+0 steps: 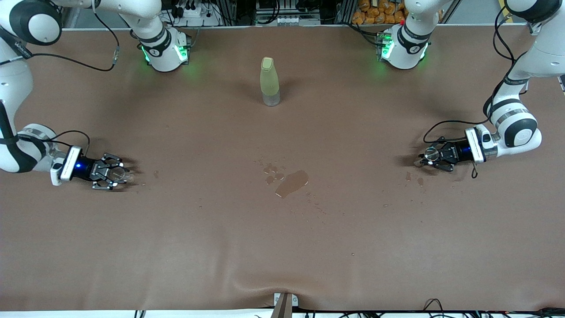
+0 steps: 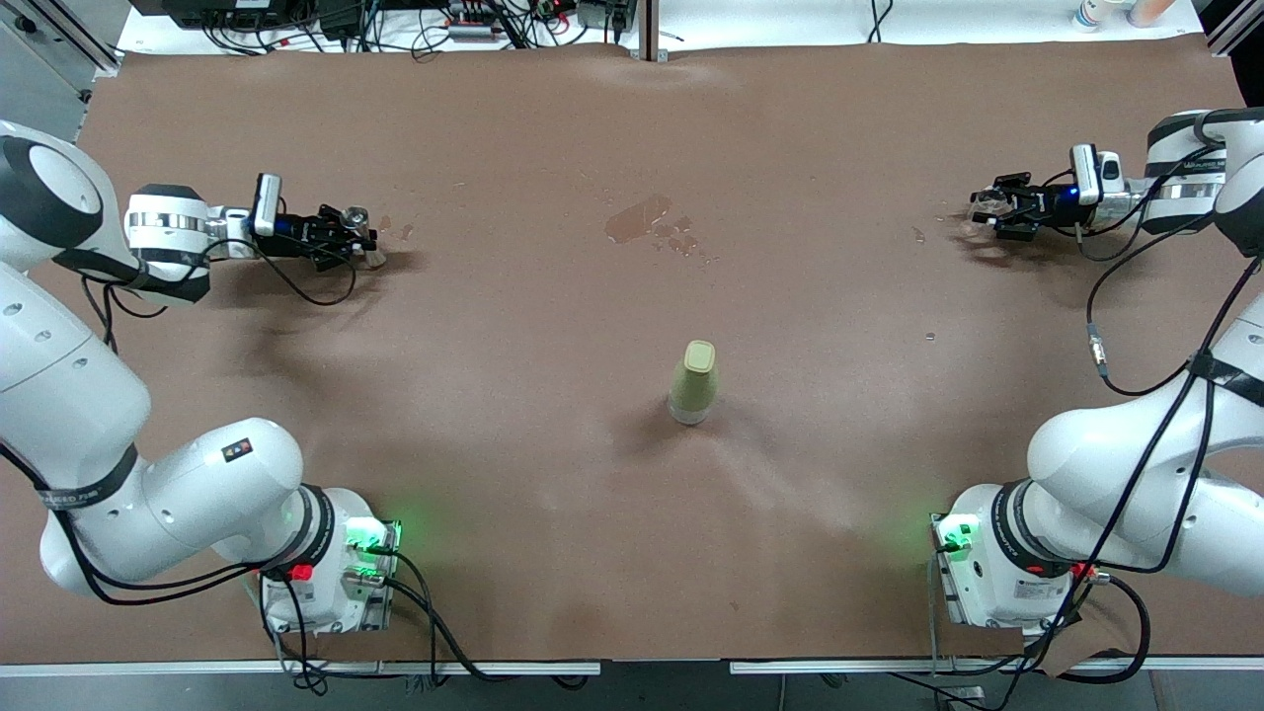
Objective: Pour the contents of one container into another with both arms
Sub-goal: 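Set down the beaker and jigger and open both grippers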
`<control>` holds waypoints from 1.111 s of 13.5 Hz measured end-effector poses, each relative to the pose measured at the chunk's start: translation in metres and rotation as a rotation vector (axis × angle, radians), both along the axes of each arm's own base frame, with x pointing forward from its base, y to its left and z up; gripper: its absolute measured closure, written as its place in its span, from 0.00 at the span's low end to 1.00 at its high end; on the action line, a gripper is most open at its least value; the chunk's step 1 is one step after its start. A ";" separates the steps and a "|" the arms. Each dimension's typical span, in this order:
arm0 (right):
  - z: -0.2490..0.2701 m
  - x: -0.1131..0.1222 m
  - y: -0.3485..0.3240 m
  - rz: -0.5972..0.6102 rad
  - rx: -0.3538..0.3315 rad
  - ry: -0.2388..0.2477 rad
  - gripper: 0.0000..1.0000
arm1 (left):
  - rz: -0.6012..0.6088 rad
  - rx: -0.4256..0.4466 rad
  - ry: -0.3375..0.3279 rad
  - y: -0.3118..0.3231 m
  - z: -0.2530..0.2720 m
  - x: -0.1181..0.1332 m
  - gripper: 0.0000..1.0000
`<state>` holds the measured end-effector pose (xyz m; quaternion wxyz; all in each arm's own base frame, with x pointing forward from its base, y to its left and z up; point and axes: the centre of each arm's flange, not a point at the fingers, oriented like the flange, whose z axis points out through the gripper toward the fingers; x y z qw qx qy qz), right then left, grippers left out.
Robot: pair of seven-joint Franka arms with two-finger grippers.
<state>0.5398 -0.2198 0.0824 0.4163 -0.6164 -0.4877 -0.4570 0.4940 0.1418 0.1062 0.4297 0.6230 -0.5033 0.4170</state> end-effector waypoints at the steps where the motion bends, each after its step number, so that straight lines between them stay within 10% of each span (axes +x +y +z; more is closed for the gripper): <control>1: -0.005 0.000 0.002 0.007 0.008 -0.005 0.52 | -0.007 -0.020 0.001 -0.001 -0.002 0.001 0.79; 9: 0.018 0.024 -0.014 0.050 -0.021 -0.021 0.16 | -0.050 -0.021 0.003 0.009 0.005 0.019 0.00; 11: 0.037 0.033 -0.039 0.070 -0.093 0.012 0.00 | -0.103 0.057 0.011 0.028 0.023 0.033 0.00; 15: 0.053 0.019 -0.081 0.061 -0.132 0.105 0.00 | -0.115 0.306 0.088 0.078 0.092 0.067 0.00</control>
